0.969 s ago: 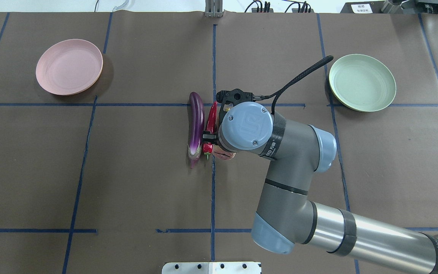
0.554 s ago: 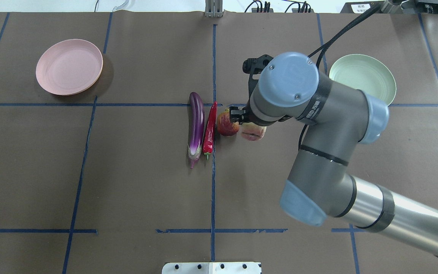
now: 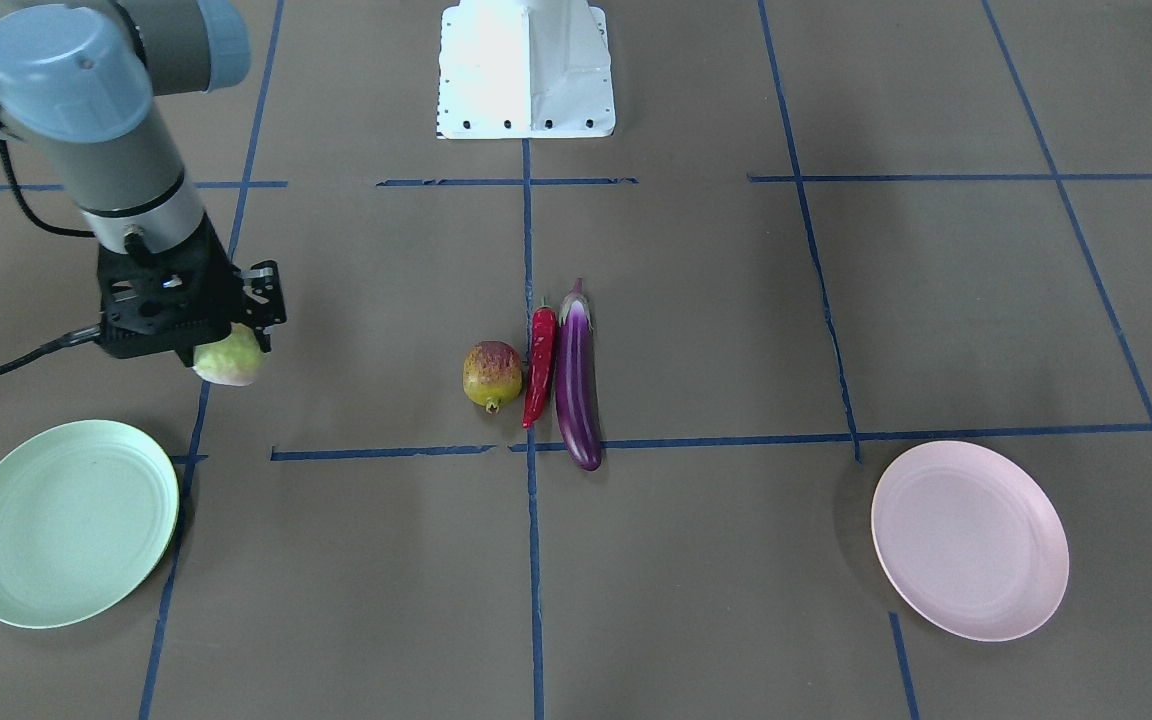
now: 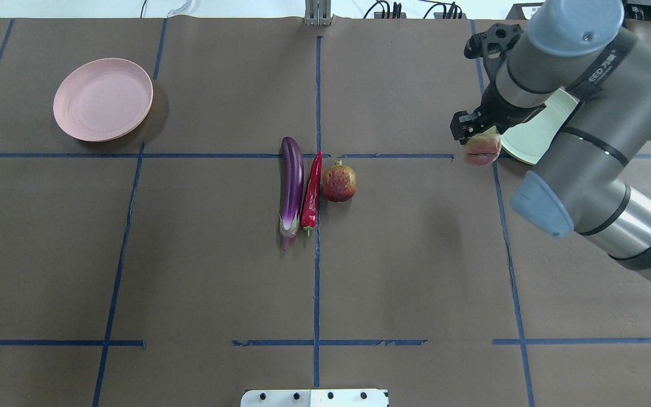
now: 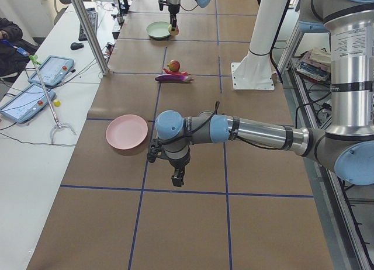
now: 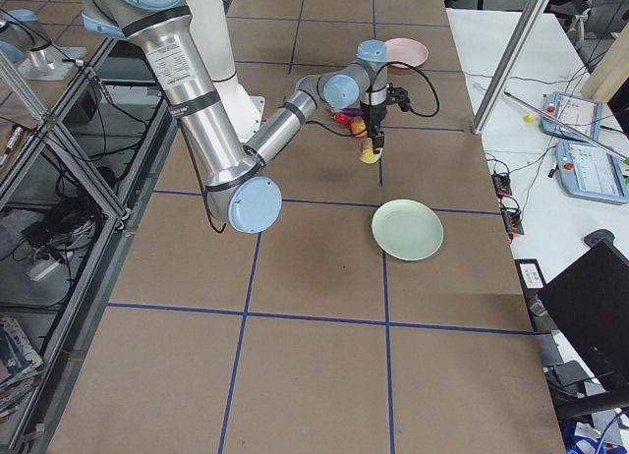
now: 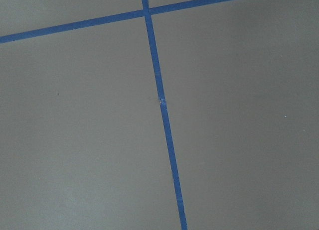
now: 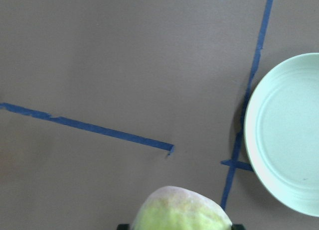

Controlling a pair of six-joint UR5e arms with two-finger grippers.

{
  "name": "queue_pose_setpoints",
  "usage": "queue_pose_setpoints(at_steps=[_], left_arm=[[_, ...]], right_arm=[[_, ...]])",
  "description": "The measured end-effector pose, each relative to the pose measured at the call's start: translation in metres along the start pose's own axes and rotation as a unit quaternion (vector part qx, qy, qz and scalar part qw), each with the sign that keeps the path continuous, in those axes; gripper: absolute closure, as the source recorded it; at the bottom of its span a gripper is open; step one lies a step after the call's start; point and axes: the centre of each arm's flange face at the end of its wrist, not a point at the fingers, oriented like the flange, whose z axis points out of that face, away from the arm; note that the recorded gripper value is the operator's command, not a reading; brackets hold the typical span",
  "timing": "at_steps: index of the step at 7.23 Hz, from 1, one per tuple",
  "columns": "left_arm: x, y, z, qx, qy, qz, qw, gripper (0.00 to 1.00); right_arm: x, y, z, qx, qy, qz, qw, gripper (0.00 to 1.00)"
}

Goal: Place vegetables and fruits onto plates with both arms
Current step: 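Carry the apple with the right gripper onto the green plate and release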

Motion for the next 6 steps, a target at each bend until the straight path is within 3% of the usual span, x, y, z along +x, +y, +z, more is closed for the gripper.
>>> queue_pose_setpoints(at_steps=[2, 4, 5, 6], left_arm=[[-0.001, 0.000, 0.000, 0.000, 0.000, -0.001, 1.0000, 0.00], [-0.001, 0.000, 0.000, 0.000, 0.001, -0.001, 1.0000, 0.00], [0.000, 0.000, 0.000, 0.000, 0.001, -0.001, 1.0000, 0.00], [0.000, 0.000, 0.000, 0.000, 0.001, -0.001, 1.0000, 0.00]], right_arm=[[0.060, -0.012, 0.025, -0.004, -0.011, -0.021, 0.9997, 0.97], [0.122, -0.007, 0.083, 0.007, -0.029, -0.032, 0.9991, 0.94], [0.148, -0.006, 0.102, 0.010, -0.035, -0.034, 0.9988, 0.73], [0.165, -0.006, 0.109, 0.009, -0.037, -0.034, 0.9987, 0.24]])
